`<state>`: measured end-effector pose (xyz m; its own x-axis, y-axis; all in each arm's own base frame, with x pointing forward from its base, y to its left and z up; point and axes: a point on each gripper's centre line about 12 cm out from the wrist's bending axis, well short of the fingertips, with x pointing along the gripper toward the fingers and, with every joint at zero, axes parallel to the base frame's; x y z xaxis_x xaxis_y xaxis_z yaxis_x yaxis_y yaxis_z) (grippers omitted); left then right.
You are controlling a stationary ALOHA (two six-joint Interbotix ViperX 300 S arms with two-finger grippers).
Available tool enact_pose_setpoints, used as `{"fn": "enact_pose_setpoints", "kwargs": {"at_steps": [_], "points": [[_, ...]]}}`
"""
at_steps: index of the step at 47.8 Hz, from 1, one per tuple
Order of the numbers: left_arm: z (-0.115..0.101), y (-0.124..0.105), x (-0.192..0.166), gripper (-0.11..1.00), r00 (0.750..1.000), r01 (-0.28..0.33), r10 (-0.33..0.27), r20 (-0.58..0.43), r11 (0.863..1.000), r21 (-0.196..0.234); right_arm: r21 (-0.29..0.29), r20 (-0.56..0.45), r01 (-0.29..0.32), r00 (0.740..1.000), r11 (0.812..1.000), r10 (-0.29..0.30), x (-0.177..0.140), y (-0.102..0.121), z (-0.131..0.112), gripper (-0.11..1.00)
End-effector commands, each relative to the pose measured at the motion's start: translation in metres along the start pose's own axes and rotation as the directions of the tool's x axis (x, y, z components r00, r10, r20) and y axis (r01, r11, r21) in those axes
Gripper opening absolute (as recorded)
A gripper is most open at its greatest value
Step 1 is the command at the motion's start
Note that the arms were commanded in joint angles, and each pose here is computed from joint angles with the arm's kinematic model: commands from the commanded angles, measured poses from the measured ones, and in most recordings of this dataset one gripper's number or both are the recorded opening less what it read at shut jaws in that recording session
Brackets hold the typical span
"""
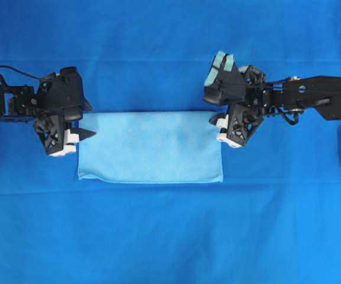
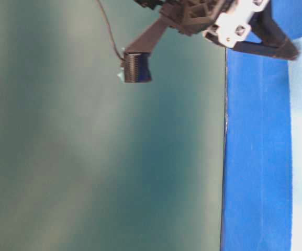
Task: Fold the light blue towel.
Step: 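Grasp the folded towel's two far corners with both grippers, then lift the folded towel between both grippers, stretching it taut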
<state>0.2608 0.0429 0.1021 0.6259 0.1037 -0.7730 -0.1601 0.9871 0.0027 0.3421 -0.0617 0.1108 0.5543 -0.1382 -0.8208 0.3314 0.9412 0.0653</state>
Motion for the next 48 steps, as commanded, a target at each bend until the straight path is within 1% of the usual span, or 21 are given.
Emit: {"fn": "enact_pose_setpoints", "kwargs": {"at_steps": [1, 11, 14, 17, 20, 22, 26, 27, 28, 30, 32, 43, 48], "points": [[0.007, 0.005, 0.003, 0.70, 1.000, -0.012, 0.013, 0.021, 1.000, -0.008, 0.008, 0.027, -0.002, 1.000, 1.000, 0.002, 0.000, -0.001, 0.009, 0.59], [0.005, 0.008, 0.006, 0.68, 1.000, -0.020, 0.020, 0.003, 1.000, -0.014, 0.011, 0.006, 0.004, 1.000, 1.000, -0.004, 0.005, -0.004, 0.004, 0.58], [0.005, 0.008, 0.006, 0.65, 1.000, -0.020, 0.020, 0.003, 1.000, -0.014, 0.011, 0.008, 0.004, 1.000, 1.000, -0.004, 0.005, -0.004, 0.004, 0.57], [0.004, 0.008, 0.006, 0.60, 1.000, -0.020, 0.020, 0.000, 1.000, -0.013, 0.011, 0.008, 0.004, 1.000, 1.000, -0.004, 0.005, -0.004, 0.004, 0.53], [0.003, 0.008, 0.006, 0.49, 1.000, -0.019, 0.019, -0.016, 1.000, -0.011, 0.010, 0.010, 0.002, 1.000, 1.000, -0.003, 0.005, -0.003, 0.005, 0.43], [0.001, 0.008, 0.007, 0.38, 0.999, -0.019, 0.018, -0.029, 1.000, -0.011, 0.008, 0.013, 0.001, 1.000, 1.000, -0.001, 0.005, -0.003, 0.005, 0.31], [-0.003, 0.008, 0.008, 0.22, 0.998, -0.018, 0.017, -0.057, 1.000, -0.010, 0.008, 0.021, -0.003, 1.000, 1.000, 0.003, 0.005, -0.003, 0.005, 0.08], [-0.004, 0.008, 0.008, 0.18, 0.998, -0.018, 0.018, -0.063, 1.000, -0.011, 0.007, 0.023, -0.005, 1.000, 1.000, 0.005, 0.005, -0.002, 0.006, 0.04], [-0.004, 0.008, 0.008, 0.14, 0.998, -0.017, 0.016, -0.068, 1.000, -0.010, 0.008, 0.022, -0.005, 1.000, 1.000, 0.004, 0.005, -0.003, 0.005, 0.02], [-0.005, 0.008, 0.008, 0.07, 0.997, -0.017, 0.016, -0.075, 1.000, -0.010, 0.008, 0.025, -0.006, 1.000, 1.000, 0.005, 0.005, -0.003, 0.006, 0.02], [-0.005, 0.008, 0.008, 0.03, 0.997, -0.017, 0.016, -0.075, 1.000, -0.010, 0.008, 0.025, -0.006, 1.000, 1.000, 0.005, 0.005, -0.003, 0.006, 0.02], [-0.003, 0.008, 0.008, 0.03, 0.997, -0.018, 0.017, -0.072, 1.000, -0.013, 0.008, 0.030, -0.006, 1.000, 1.000, 0.005, 0.004, -0.002, 0.008, 0.02], [0.005, 0.008, 0.003, 0.03, 0.997, -0.016, 0.015, -0.072, 1.000, -0.012, 0.012, 0.037, -0.003, 0.999, 1.000, 0.003, 0.000, -0.002, 0.012, 0.02]]}}
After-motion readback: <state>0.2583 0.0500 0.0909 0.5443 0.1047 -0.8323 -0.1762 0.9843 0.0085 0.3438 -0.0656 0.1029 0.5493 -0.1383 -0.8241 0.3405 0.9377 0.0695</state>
